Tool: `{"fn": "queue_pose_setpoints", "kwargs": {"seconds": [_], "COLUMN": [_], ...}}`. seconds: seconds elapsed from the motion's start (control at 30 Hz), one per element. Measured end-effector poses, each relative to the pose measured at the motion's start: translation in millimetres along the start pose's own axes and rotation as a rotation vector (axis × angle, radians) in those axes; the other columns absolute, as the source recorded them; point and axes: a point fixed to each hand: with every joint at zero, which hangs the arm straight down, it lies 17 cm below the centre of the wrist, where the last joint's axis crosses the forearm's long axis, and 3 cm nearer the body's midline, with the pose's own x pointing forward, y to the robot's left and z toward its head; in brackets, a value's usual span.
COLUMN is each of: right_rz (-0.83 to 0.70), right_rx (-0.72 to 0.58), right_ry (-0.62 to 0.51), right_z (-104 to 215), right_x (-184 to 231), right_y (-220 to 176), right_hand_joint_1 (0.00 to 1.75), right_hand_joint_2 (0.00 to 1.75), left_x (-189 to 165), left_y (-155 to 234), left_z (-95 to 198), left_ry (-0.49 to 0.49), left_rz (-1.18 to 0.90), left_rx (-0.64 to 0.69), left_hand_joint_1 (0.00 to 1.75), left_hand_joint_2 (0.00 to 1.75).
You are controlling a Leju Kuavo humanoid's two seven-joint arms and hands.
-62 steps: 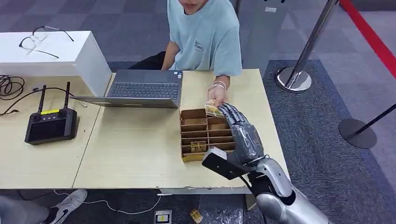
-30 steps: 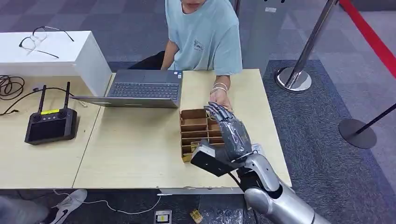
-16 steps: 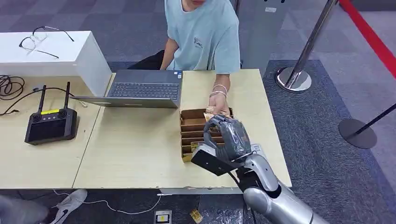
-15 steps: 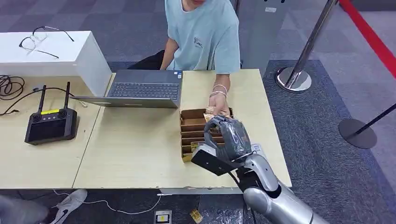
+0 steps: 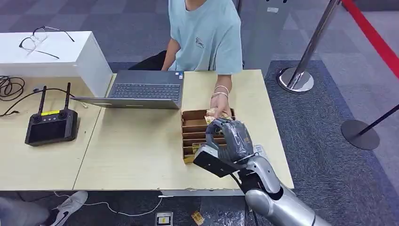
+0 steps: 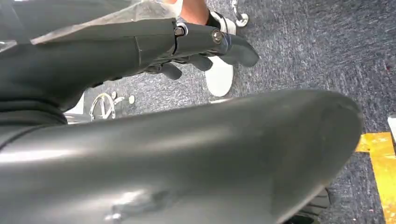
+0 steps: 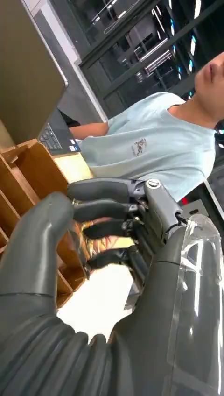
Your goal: Pass the card to the sensor for recognition and then transmit it.
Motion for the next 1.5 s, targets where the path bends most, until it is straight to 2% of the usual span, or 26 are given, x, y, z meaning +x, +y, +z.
{"fn": "queue_pose_setpoints", "kwargs": {"seconds": [0.03, 0.07, 0.13, 0.27, 0.37, 0.4, 0.57, 0.83, 1.03, 1.17, 1.27, 1.3, 1.33, 1.37, 1.4, 1.43, 1.5], "right_rz": [0.0, 0.0, 0.0, -0.001, 0.001, 0.003, 0.004, 0.103, 0.13, 0.132, 0.132, 0.132, 0.133, 0.133, 0.133, 0.133, 0.131], "right_rx": [0.0, 0.0, 0.0, -0.003, -0.006, -0.007, -0.008, -0.021, -0.029, -0.029, -0.028, -0.028, -0.028, -0.028, -0.028, -0.027, -0.026], "right_ry": [0.0, 0.0, 0.0, 0.0, 0.0, 0.001, 0.007, 0.027, 0.044, 0.047, 0.047, 0.046, 0.046, 0.045, 0.044, 0.044, 0.042], "right_z": [0.0, 0.0, 0.0, -0.1, -0.2, -0.2, -0.3, -0.5, -1.5, -1.4, -1.2, -1.2, -1.2, -1.3, -1.2, -1.2, -1.0], "right_x": [0.0, 0.0, 0.0, -0.1, -0.1, -0.3, -1.6, -16.8, -28.4, -30.1, -30.7, -30.5, -30.5, -30.6, -30.4, -30.8, -30.8], "right_y": [0.0, 0.0, 0.1, -0.7, -1.3, -1.6, -2.2, -7.7, -12.8, -12.8, -12.3, -12.2, -12.2, -12.2, -12.0, -11.7, -11.2], "right_hand_joint_1": [0.37, 0.21, 0.21, 0.09, 0.12, 0.14, 0.12, 0.26, 0.24, 0.3, 0.49, 0.68, 0.7, 0.8, 1.66, 1.73, 1.75], "right_hand_joint_2": [1.75, 1.75, 1.75, 1.75, 1.75, 1.75, 1.75, 1.75, 1.75, 1.75, 1.75, 1.75, 1.75, 1.75, 1.75, 1.75, 1.75], "left_x": [0.0, 0.0, 0.0, 0.0, 0.0, -0.2, -0.8, 0.6, 0.4, -0.3, -0.4, -0.2, 0.3, 0.3, 0.2, 0.3, 0.3], "left_y": [-0.1, -0.1, -0.2, -0.2, -0.3, -0.3, -0.2, -0.1, 0.6, 0.7, 1.0, 1.0, 1.0, 1.0, 1.0, 1.0, 1.0], "left_z": [0.0, 0.0, 0.0, 0.0, 0.0, 0.0, 0.0, 0.0, -0.2, -0.3, -0.4, -0.4, -0.4, -0.4, -0.4, -0.4, -0.4], "left_ry": [0.0, 0.0, 0.0, 0.0, 0.0, 0.001, 0.003, -0.006, -0.006, -0.002, -0.002, -0.003, -0.006, -0.006, -0.006, -0.006, -0.006], "left_rz": [0.0, 0.0, 0.0, 0.002, 0.002, 0.002, 0.002, -0.003, -0.003, -0.002, -0.002, -0.002, -0.002, -0.002, -0.002, -0.002, -0.001], "left_rx": [0.0, -0.001, -0.001, -0.001, -0.001, -0.001, -0.001, 0.001, 0.003, 0.003, 0.004, 0.004, 0.004, 0.004, 0.004, 0.004, 0.003], "left_hand_joint_1": [0.0, 0.0, 0.0, 0.0, 0.0, 0.0, 0.0, 0.0, 0.0, 0.0, 0.0, 0.0, 0.0, 0.0, 0.0, 0.0, 0.0], "left_hand_joint_2": [0.0, 0.0, 0.0, 0.0, 0.0, 1.75, 1.75, 1.75, 1.75, 1.75, 1.75, 1.75, 1.75, 1.75, 1.75, 1.75, 1.75]}}
